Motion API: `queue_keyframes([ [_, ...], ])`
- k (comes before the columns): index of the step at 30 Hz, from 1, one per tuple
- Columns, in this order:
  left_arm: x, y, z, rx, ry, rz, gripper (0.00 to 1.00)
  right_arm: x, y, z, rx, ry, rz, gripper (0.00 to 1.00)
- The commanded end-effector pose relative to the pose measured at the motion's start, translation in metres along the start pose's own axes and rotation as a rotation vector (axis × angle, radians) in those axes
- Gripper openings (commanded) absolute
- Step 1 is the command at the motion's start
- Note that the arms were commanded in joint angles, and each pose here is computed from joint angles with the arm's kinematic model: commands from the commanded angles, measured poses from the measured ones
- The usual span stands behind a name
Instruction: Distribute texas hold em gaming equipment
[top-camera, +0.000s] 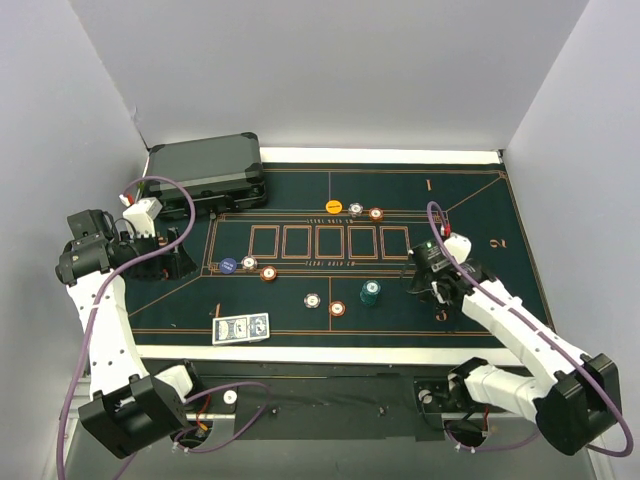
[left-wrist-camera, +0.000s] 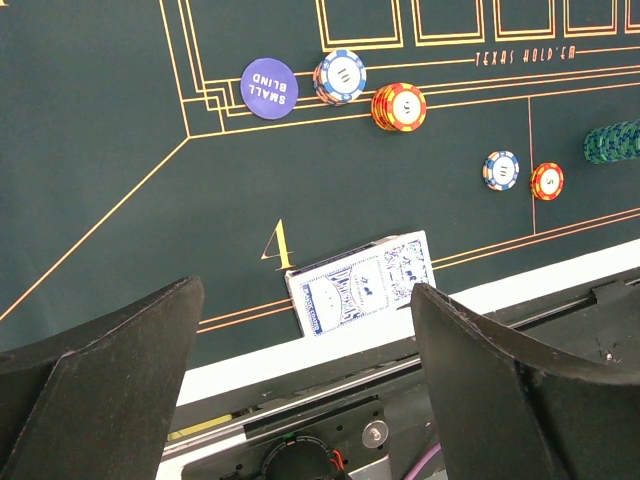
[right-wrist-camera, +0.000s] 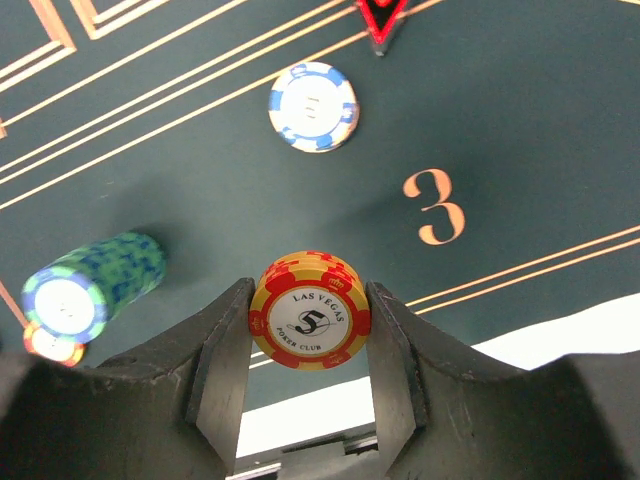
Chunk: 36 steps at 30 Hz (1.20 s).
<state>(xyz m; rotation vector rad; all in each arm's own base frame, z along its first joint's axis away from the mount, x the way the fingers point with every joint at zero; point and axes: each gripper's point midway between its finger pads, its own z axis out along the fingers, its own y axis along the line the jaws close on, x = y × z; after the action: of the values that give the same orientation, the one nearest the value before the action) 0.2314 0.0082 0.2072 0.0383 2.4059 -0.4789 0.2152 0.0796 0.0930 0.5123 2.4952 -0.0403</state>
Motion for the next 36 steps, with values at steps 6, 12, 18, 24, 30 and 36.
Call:
queue_keyframes([
  [6,-0.018,-0.002,-0.005,0.008,-0.055,0.035,0.96,0.014,-0.028,0.031,0.122,0.075,0.004,0.21],
  [12,-0.018,0.0,-0.004,0.009,-0.053,0.035,0.96,0.015,-0.039,0.043,0.191,0.082,0.049,0.21],
  [18,-0.015,0.002,0.0,0.009,-0.045,0.026,0.96,0.008,-0.057,0.051,0.257,0.063,0.157,0.21],
  [24,-0.013,0.003,0.001,0.005,-0.041,0.029,0.96,0.001,-0.069,0.063,0.311,0.08,0.208,0.21],
  [30,-0.013,0.004,0.002,0.006,-0.04,0.028,0.96,0.001,-0.084,0.081,0.366,0.109,0.263,0.22],
  [36,-0.012,0.005,0.003,0.004,-0.036,0.031,0.96,-0.007,-0.087,0.094,0.388,0.104,0.286,0.22],
])
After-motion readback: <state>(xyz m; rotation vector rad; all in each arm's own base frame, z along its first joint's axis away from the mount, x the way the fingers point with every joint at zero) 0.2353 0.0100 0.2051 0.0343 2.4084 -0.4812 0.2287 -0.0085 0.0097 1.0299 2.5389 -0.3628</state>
